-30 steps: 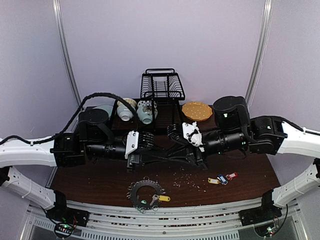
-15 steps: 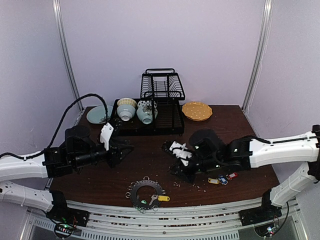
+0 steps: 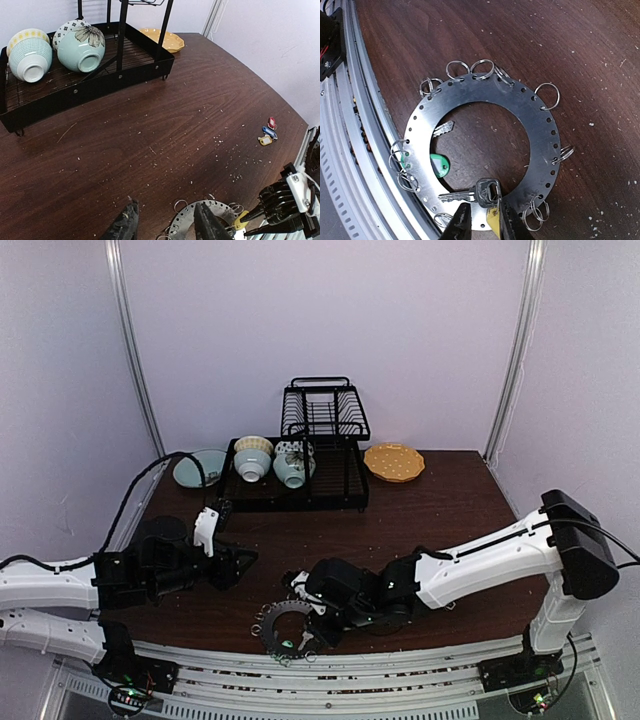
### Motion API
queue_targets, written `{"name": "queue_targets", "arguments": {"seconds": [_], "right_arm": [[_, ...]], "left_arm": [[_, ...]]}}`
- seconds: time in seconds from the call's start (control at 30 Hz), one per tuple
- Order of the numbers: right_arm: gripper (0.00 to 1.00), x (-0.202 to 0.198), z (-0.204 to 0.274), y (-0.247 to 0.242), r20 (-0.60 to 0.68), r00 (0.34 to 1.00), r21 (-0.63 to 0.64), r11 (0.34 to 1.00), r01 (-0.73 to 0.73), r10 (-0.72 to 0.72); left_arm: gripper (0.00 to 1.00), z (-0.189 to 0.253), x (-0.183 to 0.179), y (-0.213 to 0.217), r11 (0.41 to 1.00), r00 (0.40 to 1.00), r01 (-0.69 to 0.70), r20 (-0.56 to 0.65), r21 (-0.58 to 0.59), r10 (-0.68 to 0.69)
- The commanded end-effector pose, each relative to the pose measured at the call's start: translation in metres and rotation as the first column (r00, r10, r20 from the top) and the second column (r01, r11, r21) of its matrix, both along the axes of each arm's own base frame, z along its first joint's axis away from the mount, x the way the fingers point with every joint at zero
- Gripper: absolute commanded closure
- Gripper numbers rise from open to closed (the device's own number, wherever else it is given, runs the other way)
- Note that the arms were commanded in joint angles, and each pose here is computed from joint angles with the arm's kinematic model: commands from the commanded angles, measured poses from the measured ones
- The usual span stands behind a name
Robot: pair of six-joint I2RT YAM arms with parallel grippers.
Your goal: Put the keys on the keyring
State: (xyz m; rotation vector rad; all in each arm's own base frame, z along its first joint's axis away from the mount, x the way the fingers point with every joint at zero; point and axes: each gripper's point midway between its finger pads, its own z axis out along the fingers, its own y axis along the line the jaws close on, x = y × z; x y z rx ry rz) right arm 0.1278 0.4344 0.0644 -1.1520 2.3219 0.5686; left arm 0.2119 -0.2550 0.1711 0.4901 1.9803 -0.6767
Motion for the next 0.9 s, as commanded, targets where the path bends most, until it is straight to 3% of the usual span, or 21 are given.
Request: {"name": "queue_targets", "arguments": {"seconds": [0.0,0.4,0.6,0.87], "right_arm": [[0.8,0.006,-0.002,-0.002,0.017,0.999,-0.058,0.998,0.035,-0.034],[0.82,0.003,-0.026,-0.008,-0.002,1.0,-0.167,0.986,-0.004,0.004],[0.87,0.001,-0.027,-0.006,-0.019,1.0,-0.158,0.987,-0.011,0.008],[0.79,0.009,-0.012,-0.007,0.013,1.0,-0.145,0.989,0.018,-0.016]], "left_arm": [[0.59,0.019,0.006,-0.001,1.0,0.997,-0.008,0.073,-0.027,0.01],[0.59,0.023,0.007,-0.005,1.0,0.995,0.017,0.099,-0.008,-0.016],[0.59,0.024,0.007,-0.007,1.0,0.994,0.024,0.104,-0.005,-0.023],[0.59,0.025,0.006,-0.006,1.0,0.994,0.027,0.108,-0.003,-0.027]]}}
